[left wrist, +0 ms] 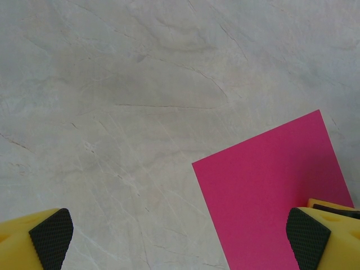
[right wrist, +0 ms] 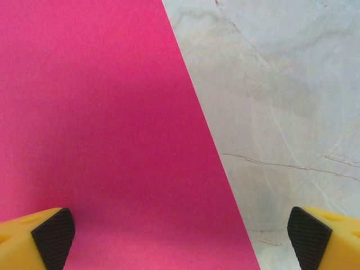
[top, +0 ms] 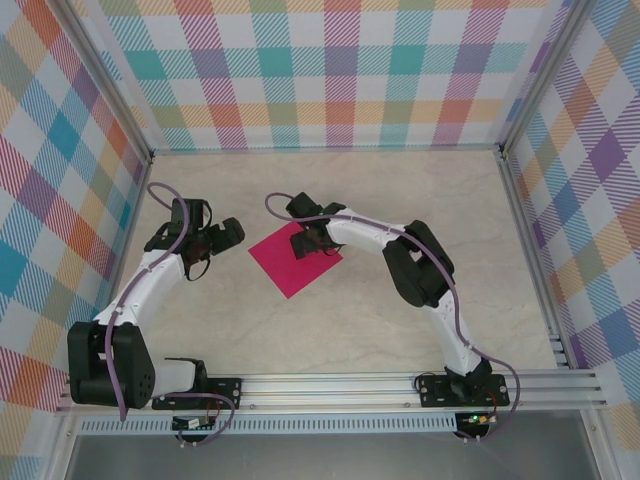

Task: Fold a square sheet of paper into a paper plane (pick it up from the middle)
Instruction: Rotate the square sheet of paper at the center of the table.

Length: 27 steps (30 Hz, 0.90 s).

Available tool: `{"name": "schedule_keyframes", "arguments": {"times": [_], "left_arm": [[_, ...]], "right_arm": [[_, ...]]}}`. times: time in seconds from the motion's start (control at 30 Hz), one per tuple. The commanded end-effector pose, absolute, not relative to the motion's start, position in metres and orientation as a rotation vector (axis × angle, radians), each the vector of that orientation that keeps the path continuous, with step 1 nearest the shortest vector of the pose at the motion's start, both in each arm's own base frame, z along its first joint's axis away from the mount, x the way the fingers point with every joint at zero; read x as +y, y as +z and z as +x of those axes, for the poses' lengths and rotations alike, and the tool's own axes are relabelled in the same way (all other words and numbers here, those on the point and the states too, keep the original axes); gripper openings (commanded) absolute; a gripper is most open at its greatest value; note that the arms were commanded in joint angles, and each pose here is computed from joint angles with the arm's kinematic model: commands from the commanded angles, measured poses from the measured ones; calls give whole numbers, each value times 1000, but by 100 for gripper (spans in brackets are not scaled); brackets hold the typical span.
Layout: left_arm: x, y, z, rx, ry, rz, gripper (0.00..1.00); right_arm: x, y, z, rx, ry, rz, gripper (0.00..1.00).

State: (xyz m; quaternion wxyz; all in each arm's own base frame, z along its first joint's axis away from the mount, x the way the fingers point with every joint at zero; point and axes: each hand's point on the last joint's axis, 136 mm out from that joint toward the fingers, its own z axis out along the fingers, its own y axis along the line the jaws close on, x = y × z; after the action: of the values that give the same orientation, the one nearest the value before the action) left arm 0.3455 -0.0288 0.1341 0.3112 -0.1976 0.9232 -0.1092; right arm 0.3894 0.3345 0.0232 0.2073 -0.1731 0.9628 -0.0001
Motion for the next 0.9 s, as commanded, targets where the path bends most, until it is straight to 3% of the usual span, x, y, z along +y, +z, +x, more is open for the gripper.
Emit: {"name": "schedule_keyframes", "arguments": {"times": [0.0, 0.23, 0.4, 0.7, 0.87], "left_arm": [[-33, 138, 346, 2443, -322, -518, 100], [-43, 132, 343, 2454, -406, -542, 100], [-54, 122, 339, 2468, -494, -572, 99], [-65, 104, 328, 2516, -527, -599, 98], [-63, 97, 322, 2522, -511, -630, 98]], "right_arm": [[274, 5, 360, 2775, -320, -513, 100], [199, -5, 296, 2885, -493, -404, 100], [174, -9, 268, 2910, -484, -320, 100], [234, 61, 305, 2786, -90, -86, 100], [293, 53, 307, 2832, 240, -125, 99]]}}
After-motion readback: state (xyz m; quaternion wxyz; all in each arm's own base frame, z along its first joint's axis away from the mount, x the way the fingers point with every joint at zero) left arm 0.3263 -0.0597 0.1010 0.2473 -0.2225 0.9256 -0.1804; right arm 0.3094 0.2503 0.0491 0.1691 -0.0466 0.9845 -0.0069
